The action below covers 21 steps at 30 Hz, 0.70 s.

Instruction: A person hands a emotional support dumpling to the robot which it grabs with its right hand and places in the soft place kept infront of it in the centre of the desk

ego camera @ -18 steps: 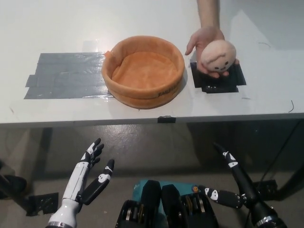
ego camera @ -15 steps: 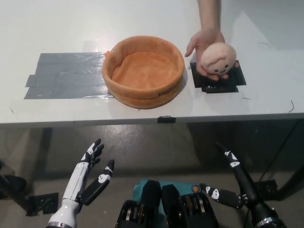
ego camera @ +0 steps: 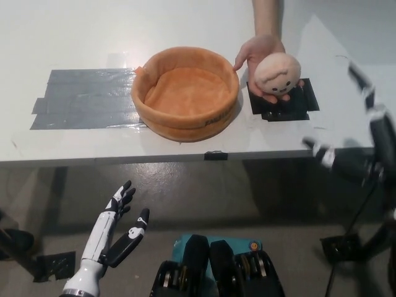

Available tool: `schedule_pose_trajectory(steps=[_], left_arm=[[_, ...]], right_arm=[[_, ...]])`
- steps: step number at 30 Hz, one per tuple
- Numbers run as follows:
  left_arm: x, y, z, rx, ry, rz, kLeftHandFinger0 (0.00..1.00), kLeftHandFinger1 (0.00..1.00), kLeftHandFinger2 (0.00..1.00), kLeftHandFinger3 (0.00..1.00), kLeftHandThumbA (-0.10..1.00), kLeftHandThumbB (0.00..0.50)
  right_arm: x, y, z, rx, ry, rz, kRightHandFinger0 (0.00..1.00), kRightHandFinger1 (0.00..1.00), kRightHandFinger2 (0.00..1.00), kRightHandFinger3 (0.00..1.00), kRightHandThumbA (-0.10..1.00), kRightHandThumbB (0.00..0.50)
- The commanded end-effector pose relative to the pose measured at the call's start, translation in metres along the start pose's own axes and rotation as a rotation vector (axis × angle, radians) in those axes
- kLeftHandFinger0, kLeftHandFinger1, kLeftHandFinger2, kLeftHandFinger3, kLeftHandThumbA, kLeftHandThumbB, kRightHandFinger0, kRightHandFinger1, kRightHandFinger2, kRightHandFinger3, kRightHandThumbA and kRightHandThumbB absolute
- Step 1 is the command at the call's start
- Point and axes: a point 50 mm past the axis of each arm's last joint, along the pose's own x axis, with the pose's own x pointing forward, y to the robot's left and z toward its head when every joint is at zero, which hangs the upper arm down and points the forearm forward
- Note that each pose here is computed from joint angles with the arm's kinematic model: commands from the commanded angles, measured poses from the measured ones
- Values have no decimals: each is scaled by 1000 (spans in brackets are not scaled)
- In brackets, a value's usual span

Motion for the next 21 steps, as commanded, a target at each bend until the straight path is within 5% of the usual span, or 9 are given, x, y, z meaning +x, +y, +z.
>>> schedule_pose_trajectory(steps=[1, 5, 13, 19, 21], left_arm=[[5, 4, 17, 12, -79, 17, 1000, 1000, 1000, 1000, 577, 0], [10, 5, 20, 22, -95, 14, 1000, 1000, 1000, 1000, 612, 0], [8, 2, 23, -1, -99, 13, 1000, 1000, 1000, 1000, 632, 0], [11, 5, 25, -13, -113, 28, 1000, 1000, 1000, 1000, 653, 0], [11, 5, 26, -11, -116, 27, 1000, 1000, 1000, 1000, 651, 0]], right_arm=[[62, -20, 14, -84, 28, 19, 1000, 1000, 1000, 1000, 952, 346], [106, -22, 19, -98, 38, 46, 1000, 1000, 1000, 1000, 886, 324], [173, 3, 17, -200, 129, 215, 1000, 1000, 1000, 1000, 879, 387], [211, 19, 14, -132, 209, 307, 1000, 1000, 1000, 1000, 847, 333], [217, 22, 14, -144, 228, 321, 1000, 1000, 1000, 1000, 889, 367]])
